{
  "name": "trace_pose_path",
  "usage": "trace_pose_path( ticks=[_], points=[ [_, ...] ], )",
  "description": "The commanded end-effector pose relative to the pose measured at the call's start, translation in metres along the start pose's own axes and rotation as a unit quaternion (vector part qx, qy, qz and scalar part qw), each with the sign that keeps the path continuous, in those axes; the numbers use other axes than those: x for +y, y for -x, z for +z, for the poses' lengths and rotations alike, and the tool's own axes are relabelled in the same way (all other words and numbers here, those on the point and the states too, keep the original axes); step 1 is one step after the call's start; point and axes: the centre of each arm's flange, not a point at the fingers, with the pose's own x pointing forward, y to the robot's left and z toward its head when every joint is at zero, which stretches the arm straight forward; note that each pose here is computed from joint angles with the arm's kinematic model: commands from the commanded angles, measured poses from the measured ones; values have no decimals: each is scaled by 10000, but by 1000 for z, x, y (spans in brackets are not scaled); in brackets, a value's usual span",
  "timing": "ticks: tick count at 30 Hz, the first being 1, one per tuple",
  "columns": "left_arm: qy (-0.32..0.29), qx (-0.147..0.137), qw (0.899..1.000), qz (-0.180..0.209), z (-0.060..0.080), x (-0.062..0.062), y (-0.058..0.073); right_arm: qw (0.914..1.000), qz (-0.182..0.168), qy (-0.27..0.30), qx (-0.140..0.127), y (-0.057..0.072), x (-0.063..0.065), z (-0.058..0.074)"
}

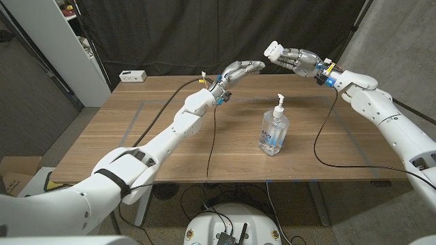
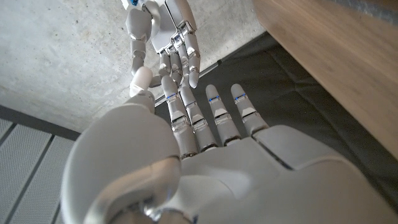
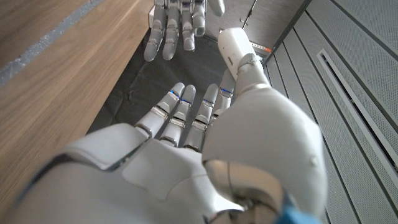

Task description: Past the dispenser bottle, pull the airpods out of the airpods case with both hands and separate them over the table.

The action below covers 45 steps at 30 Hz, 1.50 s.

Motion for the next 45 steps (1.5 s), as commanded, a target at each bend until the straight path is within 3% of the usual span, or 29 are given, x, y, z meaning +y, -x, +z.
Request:
trace_pose_path(
  ticks=[1, 6, 18, 22, 29, 45],
  points=[
    [-1590, -664, 9746, 1431, 42, -7, 15, 9939, -951, 213, -509, 9, 9, -2],
    [-2167, -1079, 9469, 2116, 56, -21, 16, 9903, -1127, 511, -625, 13, 12, 2],
    [-2127, -1447, 9123, 3186, 59, -30, 19, 9822, -1362, 1047, -764, 20, 14, 2],
    [-2072, -1513, 9059, 3369, 61, -30, 19, 9778, -1488, 1221, -824, 21, 16, 3],
    [-2168, -1423, 9060, 3347, 61, -31, 14, 9690, -1715, 1500, -954, 23, 22, 3],
    [-2273, -861, 9288, 2796, 56, -26, -5, 9699, -1576, 1572, -986, 16, 31, 5]
  ],
)
